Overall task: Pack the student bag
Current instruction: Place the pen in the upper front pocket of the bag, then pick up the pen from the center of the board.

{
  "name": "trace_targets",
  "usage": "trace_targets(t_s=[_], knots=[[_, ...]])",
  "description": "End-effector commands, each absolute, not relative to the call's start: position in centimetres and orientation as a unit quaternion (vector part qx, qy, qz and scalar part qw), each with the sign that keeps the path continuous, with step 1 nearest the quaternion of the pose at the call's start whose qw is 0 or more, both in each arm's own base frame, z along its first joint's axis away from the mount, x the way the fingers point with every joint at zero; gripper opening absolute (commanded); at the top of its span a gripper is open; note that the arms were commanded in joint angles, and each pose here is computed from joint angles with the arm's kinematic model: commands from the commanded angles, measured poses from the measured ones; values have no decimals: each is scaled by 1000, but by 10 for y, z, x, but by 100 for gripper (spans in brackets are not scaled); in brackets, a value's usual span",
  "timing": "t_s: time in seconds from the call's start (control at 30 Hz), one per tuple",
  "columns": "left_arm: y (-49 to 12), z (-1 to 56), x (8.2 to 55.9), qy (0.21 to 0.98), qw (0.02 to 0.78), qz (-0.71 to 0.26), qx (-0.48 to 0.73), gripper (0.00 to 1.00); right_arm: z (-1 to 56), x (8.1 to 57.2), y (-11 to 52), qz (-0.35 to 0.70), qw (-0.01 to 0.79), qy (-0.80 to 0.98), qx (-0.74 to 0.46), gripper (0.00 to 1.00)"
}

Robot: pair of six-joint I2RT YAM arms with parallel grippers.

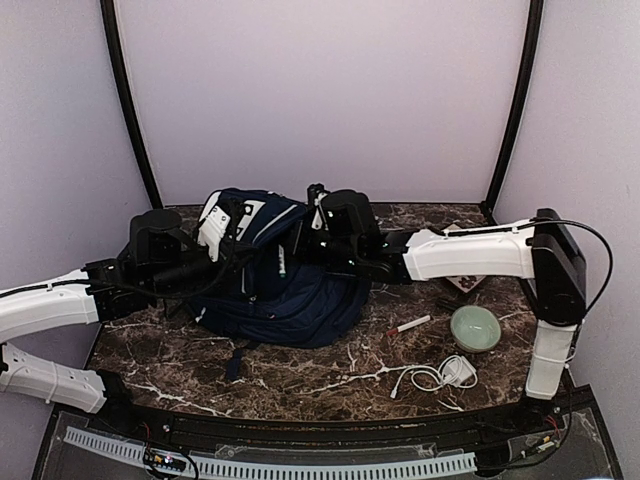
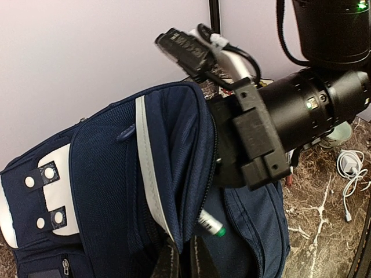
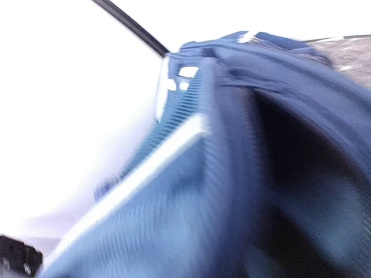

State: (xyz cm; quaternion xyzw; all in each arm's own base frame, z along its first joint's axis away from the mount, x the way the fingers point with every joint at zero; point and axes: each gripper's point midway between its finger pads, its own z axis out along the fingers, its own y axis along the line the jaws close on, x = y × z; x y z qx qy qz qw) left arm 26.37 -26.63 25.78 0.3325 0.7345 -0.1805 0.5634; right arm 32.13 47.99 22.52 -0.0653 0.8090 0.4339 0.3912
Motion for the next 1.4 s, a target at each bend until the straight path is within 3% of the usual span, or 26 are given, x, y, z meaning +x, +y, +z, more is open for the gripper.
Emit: trace_targets(t_s=[0.0, 0.03, 0.17, 0.33, 0.53, 0.67, 0.83, 1.03, 1.2, 1.37], knots=[[-264, 304, 267, 692, 621, -196, 311, 0, 259, 330, 519, 515, 387, 762, -62, 0], [-264, 305, 267, 692, 622, -196, 310, 0, 255, 332, 523, 517, 384, 763, -58, 1], [-260, 309, 266, 689, 628, -192, 307, 0, 242, 336, 529, 502, 375, 777, -64, 28], [-259, 311, 266, 688, 630, -191, 305, 0, 237, 324, 510, 436, 382, 805, -127, 50], [-257, 311, 268, 688, 632, -187, 303, 0, 246, 280, 481, 365, 343, 807, -311, 52], [-257, 311, 268, 689, 632, -189, 302, 0, 234, 254, 421, 333, 259, 811, -406, 56], [-255, 311, 270, 690, 632, -188, 298, 0, 175, 254, 331, 269, 133, 883, -360, 57], [-256, 307, 272, 693, 628, -188, 299, 0, 120, 271, 264, 100, 110, 921, -360, 61], [-256, 307, 271, 693, 628, -188, 301, 0, 81, 275, 239, 0, 64, 906, -417, 77], [-255, 307, 272, 693, 630, -183, 300, 0, 57, 255, 236, 6, 26, 874, -485, 78]])
